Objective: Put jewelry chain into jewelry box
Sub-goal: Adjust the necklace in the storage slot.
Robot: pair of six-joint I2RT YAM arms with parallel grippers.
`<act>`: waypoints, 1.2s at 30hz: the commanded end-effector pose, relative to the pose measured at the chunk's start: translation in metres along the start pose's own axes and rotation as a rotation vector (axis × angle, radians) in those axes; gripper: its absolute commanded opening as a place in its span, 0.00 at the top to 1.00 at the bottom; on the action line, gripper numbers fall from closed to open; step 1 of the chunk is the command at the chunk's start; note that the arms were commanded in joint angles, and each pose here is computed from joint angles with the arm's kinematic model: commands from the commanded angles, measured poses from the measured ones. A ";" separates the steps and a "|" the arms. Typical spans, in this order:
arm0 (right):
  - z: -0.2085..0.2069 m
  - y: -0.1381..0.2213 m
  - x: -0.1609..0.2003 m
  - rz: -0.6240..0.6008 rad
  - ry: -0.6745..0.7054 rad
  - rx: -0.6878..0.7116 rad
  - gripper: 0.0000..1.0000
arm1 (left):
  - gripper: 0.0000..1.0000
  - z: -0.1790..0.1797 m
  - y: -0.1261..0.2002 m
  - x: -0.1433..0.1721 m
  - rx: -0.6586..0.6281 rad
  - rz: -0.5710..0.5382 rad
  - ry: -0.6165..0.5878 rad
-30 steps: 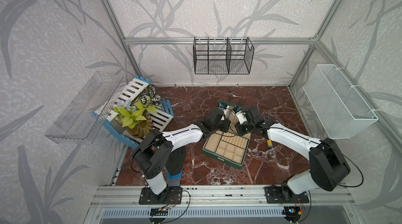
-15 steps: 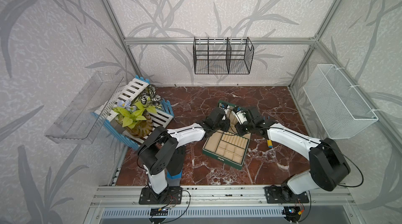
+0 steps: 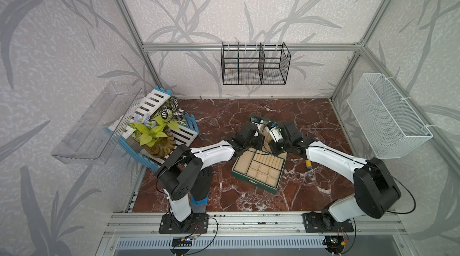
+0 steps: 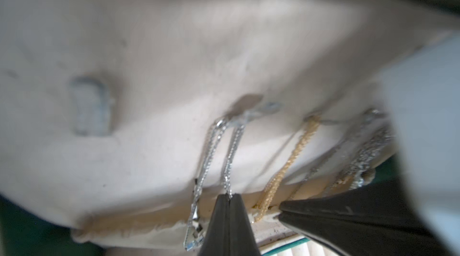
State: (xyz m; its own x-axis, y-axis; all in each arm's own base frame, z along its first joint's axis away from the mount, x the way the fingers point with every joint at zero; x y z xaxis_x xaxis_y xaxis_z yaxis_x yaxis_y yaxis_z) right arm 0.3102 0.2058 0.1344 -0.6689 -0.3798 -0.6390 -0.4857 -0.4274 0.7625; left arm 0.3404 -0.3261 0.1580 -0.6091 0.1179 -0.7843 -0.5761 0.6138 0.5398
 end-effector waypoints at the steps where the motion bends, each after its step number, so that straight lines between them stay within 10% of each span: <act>1: 0.001 0.004 -0.003 -0.028 -0.012 -0.011 1.00 | 1.00 -0.015 0.018 -0.031 0.054 -0.122 -0.001; 10: 0.002 0.004 -0.003 -0.031 -0.017 -0.016 1.00 | 1.00 -0.020 0.024 -0.048 0.082 -0.225 -0.001; 28: 0.003 0.008 -0.008 -0.053 -0.024 -0.024 1.00 | 1.00 0.002 -0.008 -0.008 -0.014 -0.075 0.011; 36: 0.008 0.018 -0.013 -0.079 -0.028 -0.048 0.82 | 0.75 0.004 0.002 -0.011 -0.037 -0.087 0.003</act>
State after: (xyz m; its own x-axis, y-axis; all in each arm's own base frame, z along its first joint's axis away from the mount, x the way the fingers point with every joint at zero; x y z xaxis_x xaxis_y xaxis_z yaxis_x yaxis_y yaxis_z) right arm 0.3098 0.2059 0.1405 -0.6679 -0.3478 -0.6580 -0.4993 -0.4463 0.7427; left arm 0.3496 -0.3295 0.1608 -0.5688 0.0644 -0.8200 -0.6264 0.6122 0.4826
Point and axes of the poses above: each gripper's point midway between its finger pads, its own y axis back along the fingers, its own z axis along the line the jaws close on, x = y × z, the point moved 4 cm from there along y, back along the fingers
